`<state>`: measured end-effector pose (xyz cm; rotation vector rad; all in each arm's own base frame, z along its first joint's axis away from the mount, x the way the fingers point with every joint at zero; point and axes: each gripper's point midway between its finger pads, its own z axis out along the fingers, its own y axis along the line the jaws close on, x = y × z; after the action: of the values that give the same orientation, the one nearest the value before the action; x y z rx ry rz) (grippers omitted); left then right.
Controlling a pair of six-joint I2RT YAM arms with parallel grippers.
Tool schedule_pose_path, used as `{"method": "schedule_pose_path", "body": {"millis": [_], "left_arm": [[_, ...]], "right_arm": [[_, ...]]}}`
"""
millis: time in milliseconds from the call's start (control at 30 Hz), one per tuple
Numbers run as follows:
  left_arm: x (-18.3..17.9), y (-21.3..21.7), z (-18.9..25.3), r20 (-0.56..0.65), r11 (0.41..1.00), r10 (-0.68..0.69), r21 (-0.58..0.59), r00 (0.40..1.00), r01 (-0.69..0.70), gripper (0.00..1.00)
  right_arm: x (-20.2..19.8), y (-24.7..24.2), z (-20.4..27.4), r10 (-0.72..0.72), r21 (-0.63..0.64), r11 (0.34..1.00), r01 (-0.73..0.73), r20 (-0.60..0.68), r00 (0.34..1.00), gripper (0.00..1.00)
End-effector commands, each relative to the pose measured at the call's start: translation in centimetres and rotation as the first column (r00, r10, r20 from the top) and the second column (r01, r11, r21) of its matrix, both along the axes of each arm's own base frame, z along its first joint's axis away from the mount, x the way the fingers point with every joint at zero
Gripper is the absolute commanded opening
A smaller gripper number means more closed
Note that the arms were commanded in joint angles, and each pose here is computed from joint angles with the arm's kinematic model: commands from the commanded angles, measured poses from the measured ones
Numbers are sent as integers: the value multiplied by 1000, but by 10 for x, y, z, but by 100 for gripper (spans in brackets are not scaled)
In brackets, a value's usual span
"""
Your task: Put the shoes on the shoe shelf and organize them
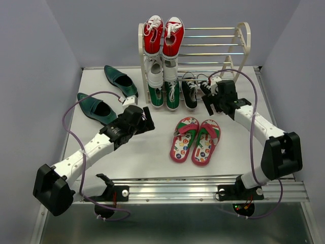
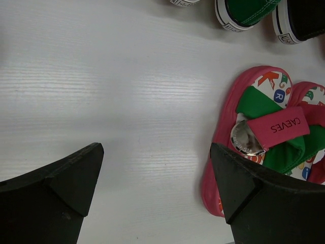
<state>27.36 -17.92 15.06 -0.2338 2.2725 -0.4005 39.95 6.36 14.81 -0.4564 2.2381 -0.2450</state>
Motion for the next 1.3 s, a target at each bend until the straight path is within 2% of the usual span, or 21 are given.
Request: {"method": "schedule_pose_path", "body": {"millis": [0,233,833,967,1067,1167,1200,1267], "left_arm": [[5,5,25,61,1000,22,-12,998,-22,99],[8,6,31,75,999,46,-20,996,-45,99],[15,6,30,66,998,69,-1,995,-69,99],[14,7,30,55,997,76,0,996,-76,99],[14,7,32,56,997,82,-8,995,-82,99],[13,6,32,52,996,83,-17,995,-82,99],[12,5,31,48,997,80,-21,996,-79,99],[12,3,30,41,997,78,-30,996,-77,99]], "right_arm": [[15,8,11,167,-39,985,-167,-3,986,100],[28,-30,-6,37,43,998,-37,-1,999,100],[44,-19,-45,45,168,985,-49,30,999,99],[50,-22,-53,21,183,983,-25,28,999,94],[50,-21,-54,13,198,980,-21,40,999,89],[55,-20,-53,13,202,979,-26,66,998,74],[56,-20,-52,14,203,979,-28,67,998,61],[58,-20,-54,10,204,979,-24,68,998,47]]}}
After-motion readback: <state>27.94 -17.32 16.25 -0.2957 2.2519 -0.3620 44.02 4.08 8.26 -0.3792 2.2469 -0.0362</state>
